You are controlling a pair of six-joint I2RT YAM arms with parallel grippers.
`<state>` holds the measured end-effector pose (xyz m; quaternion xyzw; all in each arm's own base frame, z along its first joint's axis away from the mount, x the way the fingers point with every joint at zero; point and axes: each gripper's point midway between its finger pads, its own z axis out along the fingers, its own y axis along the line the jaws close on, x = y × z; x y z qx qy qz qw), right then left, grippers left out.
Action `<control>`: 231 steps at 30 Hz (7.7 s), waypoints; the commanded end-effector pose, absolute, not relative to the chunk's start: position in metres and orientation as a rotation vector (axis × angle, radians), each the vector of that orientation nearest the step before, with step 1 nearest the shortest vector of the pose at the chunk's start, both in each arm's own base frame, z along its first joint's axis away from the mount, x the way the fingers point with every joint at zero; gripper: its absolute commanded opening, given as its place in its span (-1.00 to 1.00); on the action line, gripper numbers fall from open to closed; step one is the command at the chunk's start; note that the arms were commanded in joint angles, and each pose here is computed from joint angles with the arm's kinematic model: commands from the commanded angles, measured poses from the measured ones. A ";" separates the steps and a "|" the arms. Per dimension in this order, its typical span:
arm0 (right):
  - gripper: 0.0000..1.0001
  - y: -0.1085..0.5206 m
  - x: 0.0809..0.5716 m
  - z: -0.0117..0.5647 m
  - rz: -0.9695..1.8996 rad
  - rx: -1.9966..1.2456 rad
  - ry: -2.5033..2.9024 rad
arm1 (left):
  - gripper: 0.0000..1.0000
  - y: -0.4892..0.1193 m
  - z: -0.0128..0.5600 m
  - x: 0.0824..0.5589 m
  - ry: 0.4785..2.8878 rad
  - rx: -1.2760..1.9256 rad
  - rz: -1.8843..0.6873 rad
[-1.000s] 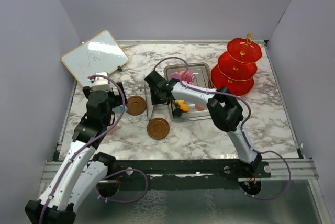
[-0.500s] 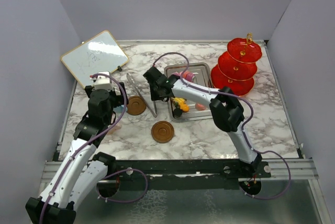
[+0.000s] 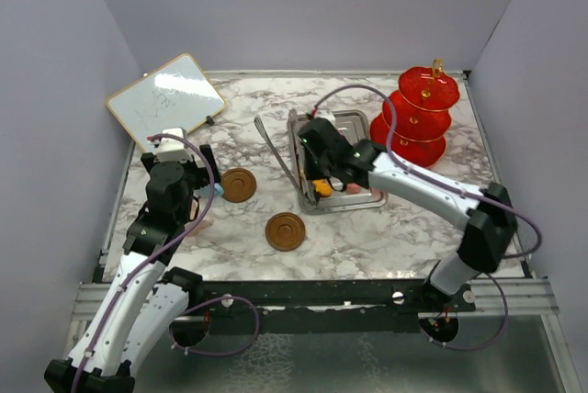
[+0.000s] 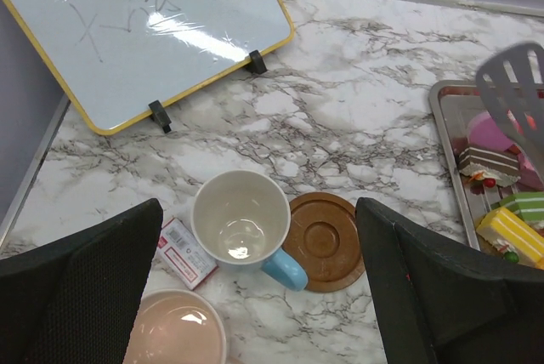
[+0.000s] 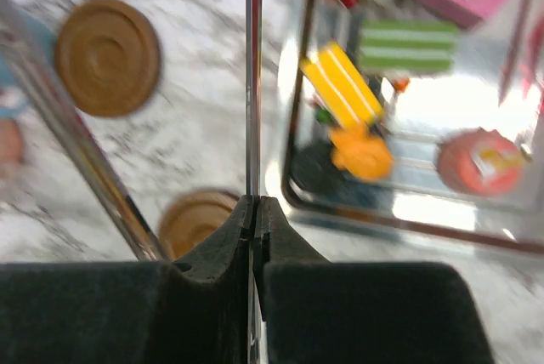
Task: Serve the afternoon tea
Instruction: Place the clamp at the center of the board, then pick up the clamp from the center of the board.
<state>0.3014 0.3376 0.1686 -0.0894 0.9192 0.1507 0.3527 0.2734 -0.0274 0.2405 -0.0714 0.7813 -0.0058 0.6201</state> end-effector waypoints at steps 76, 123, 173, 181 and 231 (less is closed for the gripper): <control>0.75 0.205 0.131 0.018 0.241 -0.675 2.903 | 0.98 -0.043 0.246 0.271 1.785 -0.132 -0.129; -0.09 0.217 0.174 0.120 0.337 -0.485 2.581 | 0.98 -0.073 0.250 0.273 1.768 -0.026 -0.286; -0.10 0.244 0.193 0.205 0.703 -0.375 2.147 | 0.05 -0.342 0.219 0.250 1.878 -0.658 -1.333; -0.09 0.246 0.189 0.199 0.713 -0.399 2.177 | -0.44 -0.344 0.224 0.247 1.869 -0.623 -1.352; -0.12 0.282 0.185 0.200 0.976 -0.315 2.255 | -0.59 -0.333 0.256 0.230 1.724 -0.473 -1.465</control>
